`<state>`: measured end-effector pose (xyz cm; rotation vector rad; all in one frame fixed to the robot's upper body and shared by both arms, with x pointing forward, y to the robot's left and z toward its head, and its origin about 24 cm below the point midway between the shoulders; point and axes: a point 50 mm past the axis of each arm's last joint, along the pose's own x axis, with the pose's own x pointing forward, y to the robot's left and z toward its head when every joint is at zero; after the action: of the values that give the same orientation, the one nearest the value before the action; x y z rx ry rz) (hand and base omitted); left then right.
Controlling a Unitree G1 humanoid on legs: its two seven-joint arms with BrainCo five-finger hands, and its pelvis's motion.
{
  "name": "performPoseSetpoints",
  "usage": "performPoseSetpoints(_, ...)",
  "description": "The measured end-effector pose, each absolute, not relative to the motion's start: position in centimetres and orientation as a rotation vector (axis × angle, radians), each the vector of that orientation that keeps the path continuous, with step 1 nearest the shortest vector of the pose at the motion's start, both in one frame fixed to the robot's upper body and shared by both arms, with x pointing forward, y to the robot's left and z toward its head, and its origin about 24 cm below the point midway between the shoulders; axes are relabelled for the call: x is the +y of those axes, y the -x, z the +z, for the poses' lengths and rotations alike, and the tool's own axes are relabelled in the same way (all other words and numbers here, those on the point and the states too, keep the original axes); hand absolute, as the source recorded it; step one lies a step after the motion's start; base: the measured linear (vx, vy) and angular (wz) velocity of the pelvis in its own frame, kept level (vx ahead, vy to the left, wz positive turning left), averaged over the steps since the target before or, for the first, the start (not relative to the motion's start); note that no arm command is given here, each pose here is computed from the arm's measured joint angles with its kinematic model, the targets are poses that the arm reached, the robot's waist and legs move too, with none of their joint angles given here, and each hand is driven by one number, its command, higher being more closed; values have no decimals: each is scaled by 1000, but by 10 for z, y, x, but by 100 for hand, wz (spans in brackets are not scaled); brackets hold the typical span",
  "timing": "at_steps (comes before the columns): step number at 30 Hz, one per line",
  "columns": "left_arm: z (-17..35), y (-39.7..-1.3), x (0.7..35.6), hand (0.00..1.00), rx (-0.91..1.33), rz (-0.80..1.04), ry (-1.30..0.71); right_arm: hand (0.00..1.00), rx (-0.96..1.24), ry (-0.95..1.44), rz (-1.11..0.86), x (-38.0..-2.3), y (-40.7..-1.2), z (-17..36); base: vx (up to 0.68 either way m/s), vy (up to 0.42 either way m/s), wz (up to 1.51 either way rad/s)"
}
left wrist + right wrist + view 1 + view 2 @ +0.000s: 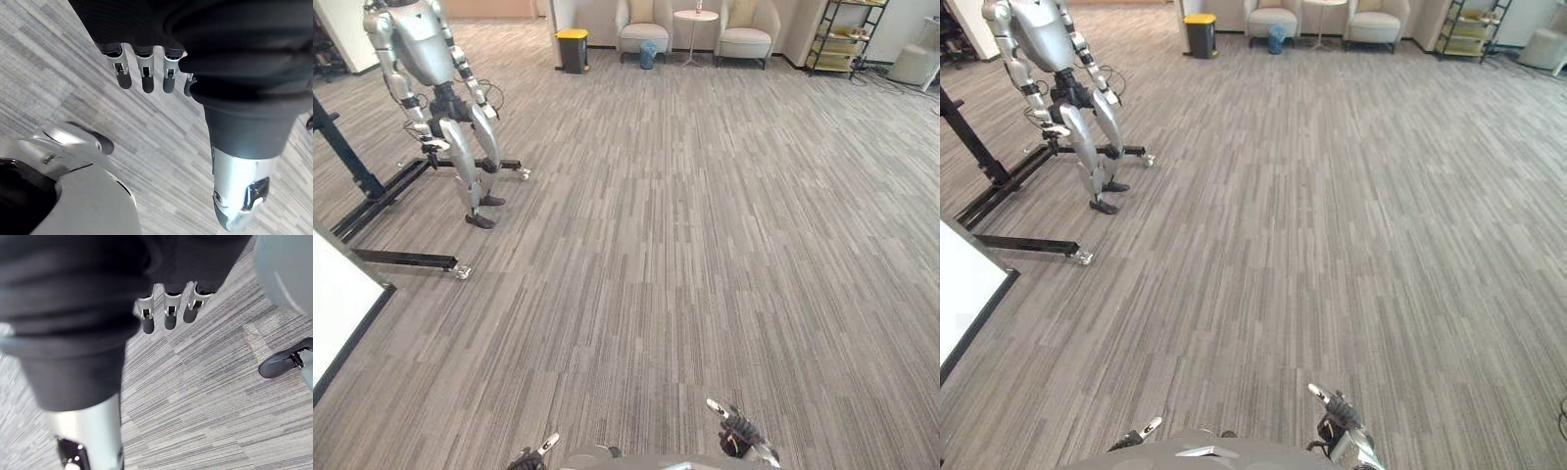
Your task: Organize washtable
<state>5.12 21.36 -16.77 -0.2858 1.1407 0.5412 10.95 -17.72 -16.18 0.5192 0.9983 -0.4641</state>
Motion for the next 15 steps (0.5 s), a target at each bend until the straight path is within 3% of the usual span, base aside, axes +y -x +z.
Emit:
performPoseSetpoints(6,-168,-51,214,0,1133,551,299,0,1011,-522,-458,-176,-106,-163,-90,-13,12)
performPoseSetpoints(15,-169,-46,211,0,1140,588,328,0,1034,-528,-500,-181,-93,-166,-53,-205,18)
